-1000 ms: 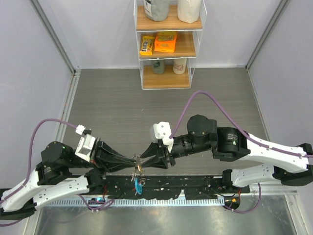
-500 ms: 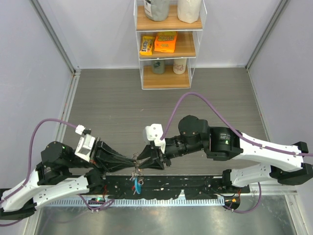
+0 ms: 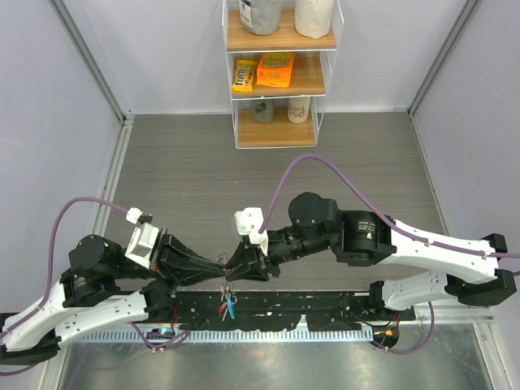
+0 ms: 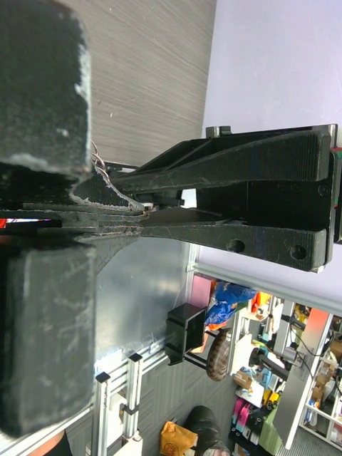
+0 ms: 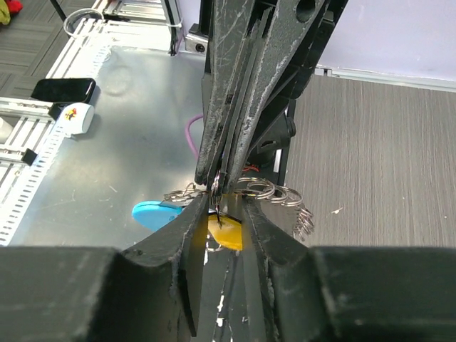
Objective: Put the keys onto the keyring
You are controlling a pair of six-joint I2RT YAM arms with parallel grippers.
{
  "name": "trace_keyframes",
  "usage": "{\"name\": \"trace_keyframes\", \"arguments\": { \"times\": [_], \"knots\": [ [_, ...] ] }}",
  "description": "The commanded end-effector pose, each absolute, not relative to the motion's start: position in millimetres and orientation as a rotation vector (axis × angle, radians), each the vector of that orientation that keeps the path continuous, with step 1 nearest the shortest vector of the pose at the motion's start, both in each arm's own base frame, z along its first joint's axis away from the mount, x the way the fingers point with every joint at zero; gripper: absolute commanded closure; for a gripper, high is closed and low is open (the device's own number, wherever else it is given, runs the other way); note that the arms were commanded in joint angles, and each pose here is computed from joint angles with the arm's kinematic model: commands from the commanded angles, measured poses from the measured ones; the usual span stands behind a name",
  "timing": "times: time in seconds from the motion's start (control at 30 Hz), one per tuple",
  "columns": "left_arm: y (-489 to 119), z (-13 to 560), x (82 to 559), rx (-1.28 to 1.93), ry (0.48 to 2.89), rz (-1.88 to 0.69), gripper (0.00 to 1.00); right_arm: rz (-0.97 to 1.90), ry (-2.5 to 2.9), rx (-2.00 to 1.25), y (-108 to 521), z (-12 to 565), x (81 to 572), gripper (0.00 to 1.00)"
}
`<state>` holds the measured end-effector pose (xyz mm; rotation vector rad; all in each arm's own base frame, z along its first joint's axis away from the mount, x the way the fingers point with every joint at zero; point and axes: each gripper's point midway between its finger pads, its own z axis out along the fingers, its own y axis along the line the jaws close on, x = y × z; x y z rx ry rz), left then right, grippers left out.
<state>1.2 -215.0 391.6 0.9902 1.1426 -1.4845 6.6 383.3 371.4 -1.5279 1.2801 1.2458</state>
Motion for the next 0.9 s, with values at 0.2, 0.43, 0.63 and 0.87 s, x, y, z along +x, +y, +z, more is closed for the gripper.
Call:
{"name": "trace_keyframes", "arguments": {
  "times": [0.2,0.43,0.63,0.87],
  "knots": [
    [-209,415,-2,0.951,1.028,-1.503,1.0,1.28,1.177,-1.495,384,404,3,0.94],
    [-210,400,-4,1.013,1.134,-1.486,0.89,1.245,1.195,-1.548,381,394,2,0.94],
    [-216,379,-9,1.133,1.284,-1.482,0.71,1.215,1.291,-1.638,381,374,0,0.94],
    [-222,352,-5,1.168,1.436,-1.453,0.7,1.197,1.335,-1.656,379,369,0,0.94]
  ]
}}
